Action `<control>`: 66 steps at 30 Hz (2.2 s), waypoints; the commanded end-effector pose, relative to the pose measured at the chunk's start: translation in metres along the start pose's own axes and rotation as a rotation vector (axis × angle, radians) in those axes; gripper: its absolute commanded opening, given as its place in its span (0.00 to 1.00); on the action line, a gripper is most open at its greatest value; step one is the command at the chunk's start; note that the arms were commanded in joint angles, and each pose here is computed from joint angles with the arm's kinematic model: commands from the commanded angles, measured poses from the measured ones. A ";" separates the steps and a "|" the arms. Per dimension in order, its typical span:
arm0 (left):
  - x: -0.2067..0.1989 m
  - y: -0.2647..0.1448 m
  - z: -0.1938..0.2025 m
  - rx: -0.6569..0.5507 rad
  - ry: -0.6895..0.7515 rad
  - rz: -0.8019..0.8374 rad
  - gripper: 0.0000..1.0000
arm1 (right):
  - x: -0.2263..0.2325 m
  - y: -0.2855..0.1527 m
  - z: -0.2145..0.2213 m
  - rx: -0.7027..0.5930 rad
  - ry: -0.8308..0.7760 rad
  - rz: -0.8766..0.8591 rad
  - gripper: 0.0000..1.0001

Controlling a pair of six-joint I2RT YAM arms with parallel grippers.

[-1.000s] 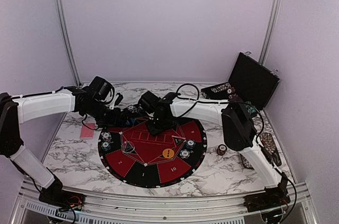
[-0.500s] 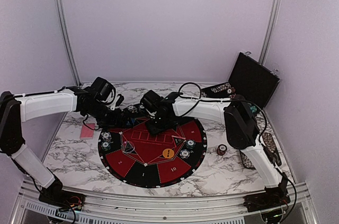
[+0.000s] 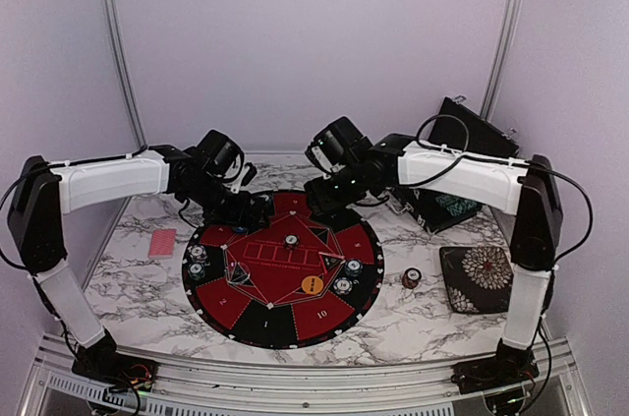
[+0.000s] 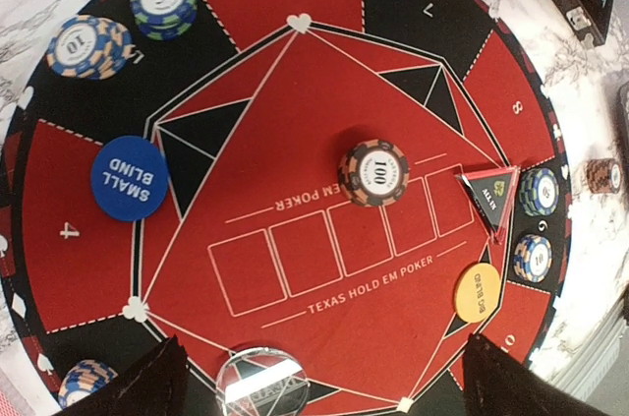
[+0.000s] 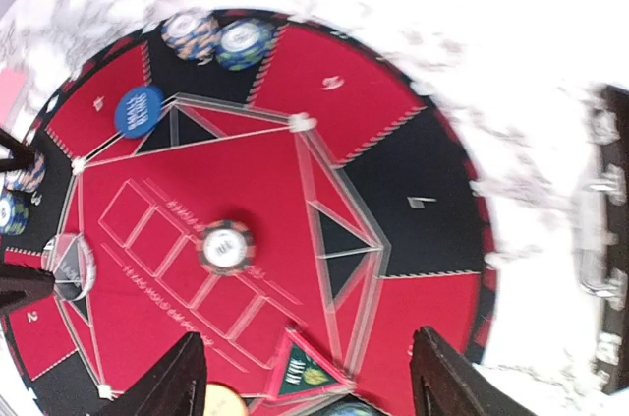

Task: Distribute texas hold em gaming equipment
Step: Place the poker chips pile in the community card area, then move the pile of poker chips to the small blind area.

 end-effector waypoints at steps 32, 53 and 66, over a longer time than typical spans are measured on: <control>-0.052 0.133 -0.036 0.295 0.102 -0.165 0.74 | -0.082 -0.075 -0.001 -0.202 0.083 0.017 0.70; -0.055 0.139 -0.032 0.324 0.156 -0.233 0.62 | -0.085 -0.077 0.003 -0.212 0.099 0.013 0.70; -0.055 0.141 -0.026 0.337 0.170 -0.269 0.56 | -0.086 -0.077 0.005 -0.210 0.104 0.013 0.70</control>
Point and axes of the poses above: each gripper's point midway between its finger pads, its own y axis out along the fingers, its own x axis along the line the jaws close on, z = x × y, the point moved 9 cm from there along -y, back along the fingers, and after that the axes turned 14 degrees about y, right-handed, at the moved point
